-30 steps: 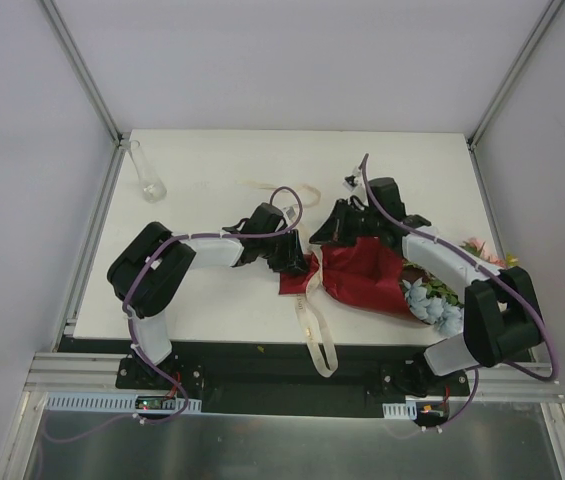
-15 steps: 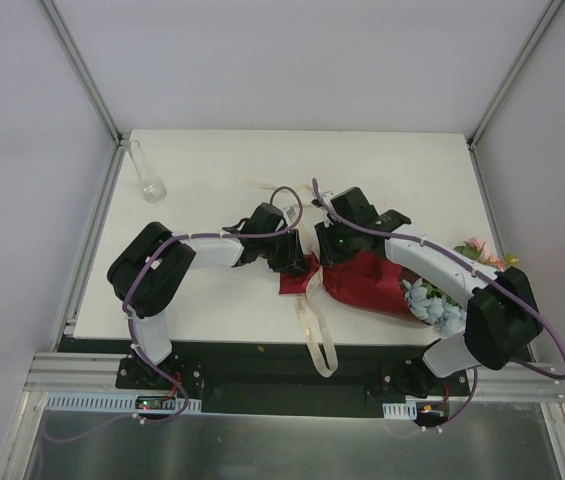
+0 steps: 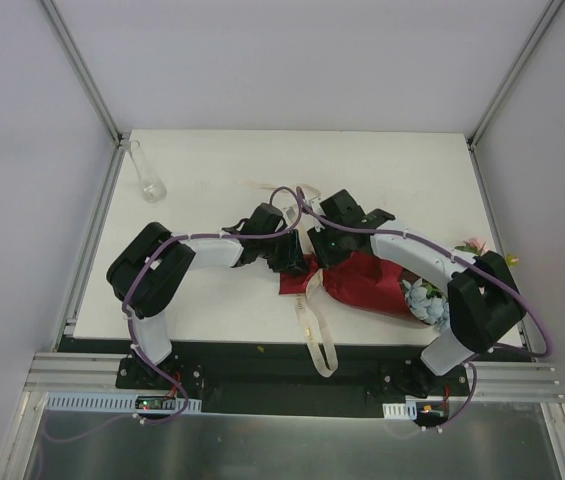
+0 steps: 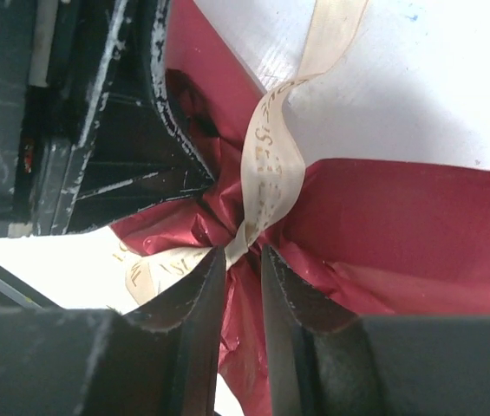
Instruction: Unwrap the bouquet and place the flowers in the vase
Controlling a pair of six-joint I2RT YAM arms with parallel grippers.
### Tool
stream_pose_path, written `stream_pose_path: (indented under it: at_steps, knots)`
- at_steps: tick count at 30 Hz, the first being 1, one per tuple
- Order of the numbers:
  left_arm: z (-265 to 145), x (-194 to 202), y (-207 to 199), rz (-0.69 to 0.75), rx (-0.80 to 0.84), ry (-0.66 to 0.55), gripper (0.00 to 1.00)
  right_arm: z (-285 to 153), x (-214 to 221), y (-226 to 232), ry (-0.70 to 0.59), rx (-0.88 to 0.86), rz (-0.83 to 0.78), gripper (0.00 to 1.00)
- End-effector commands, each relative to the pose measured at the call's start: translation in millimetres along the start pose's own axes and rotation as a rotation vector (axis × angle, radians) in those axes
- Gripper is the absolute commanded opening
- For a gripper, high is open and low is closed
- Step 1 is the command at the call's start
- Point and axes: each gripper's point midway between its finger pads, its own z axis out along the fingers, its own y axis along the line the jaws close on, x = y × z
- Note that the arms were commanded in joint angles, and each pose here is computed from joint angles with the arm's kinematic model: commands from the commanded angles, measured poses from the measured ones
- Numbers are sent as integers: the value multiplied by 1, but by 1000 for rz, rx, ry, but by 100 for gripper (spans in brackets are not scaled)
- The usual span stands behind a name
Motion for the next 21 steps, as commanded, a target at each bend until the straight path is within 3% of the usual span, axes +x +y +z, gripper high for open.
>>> stream_pose_path:
  at_steps: [1,16,21]
  knots:
    - [-7,2,-13,38,34,-4,35,2,-22,5,-49,-27,-33,25]
    - [-3,2,-13,39,32,-1,35,2,-13,14,-27,-23,-16,14]
    - [-3,2,-11,32,24,-2,34,0,-12,2,9,89,-24,1]
